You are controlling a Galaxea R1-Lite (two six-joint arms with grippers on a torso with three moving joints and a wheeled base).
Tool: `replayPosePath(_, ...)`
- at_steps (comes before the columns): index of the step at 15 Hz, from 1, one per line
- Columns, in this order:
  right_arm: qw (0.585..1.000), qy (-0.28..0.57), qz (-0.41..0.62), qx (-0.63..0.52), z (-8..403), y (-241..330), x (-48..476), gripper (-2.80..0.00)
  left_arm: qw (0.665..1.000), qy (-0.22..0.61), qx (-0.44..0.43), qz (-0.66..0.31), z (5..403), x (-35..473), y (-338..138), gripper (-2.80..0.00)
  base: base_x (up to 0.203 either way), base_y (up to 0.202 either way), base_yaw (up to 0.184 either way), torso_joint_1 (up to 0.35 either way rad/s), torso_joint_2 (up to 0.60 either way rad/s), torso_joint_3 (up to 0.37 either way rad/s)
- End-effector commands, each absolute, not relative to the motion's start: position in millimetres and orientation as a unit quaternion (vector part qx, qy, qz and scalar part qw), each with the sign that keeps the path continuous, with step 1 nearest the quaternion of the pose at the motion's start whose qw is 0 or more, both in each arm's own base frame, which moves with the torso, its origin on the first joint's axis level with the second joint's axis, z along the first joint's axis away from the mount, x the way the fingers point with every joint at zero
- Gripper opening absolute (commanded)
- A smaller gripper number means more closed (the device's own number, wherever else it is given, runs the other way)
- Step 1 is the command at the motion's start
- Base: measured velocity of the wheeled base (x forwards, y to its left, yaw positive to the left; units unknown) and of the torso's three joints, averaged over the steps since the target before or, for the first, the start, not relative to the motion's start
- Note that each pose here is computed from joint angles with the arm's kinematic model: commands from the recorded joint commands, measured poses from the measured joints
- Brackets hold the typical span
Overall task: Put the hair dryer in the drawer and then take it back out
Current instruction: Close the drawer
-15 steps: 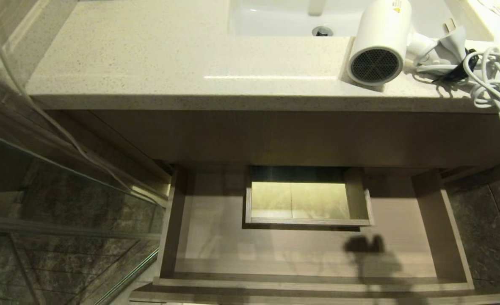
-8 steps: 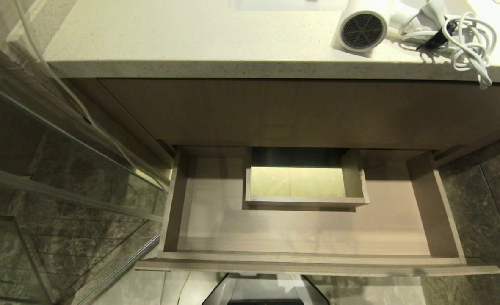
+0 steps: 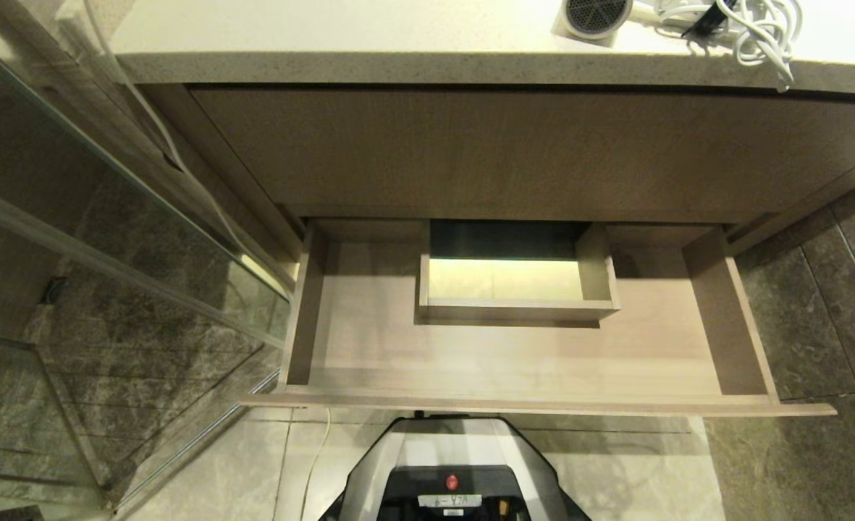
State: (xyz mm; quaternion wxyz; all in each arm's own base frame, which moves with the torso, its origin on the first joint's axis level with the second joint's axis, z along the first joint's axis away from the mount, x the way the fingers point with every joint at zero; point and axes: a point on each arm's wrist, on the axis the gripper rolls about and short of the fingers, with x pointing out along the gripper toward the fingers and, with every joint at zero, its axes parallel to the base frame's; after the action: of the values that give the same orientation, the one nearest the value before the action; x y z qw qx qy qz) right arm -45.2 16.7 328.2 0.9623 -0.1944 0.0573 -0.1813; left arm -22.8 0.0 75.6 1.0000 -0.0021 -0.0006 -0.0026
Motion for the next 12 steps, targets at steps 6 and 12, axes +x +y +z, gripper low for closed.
replayPosePath(6, 0.96, 0.06, -0.191, -0.196, 315, 17, -47, -2.8, 1.0, 0.0, -0.002, -0.002, 75, -23, 0, -2.8, 0.0, 0.0, 0.0, -0.305, 0.2, -0.1)
replayPosePath(12, 0.959, 0.075, -0.19, -0.195, 301, 18, -50, -2.8, 1.0, -0.001, -0.002, -0.003, 76, -23, 0, -2.8, 0.0, 0.0, 0.0, -0.161, 0.42, 0.232)
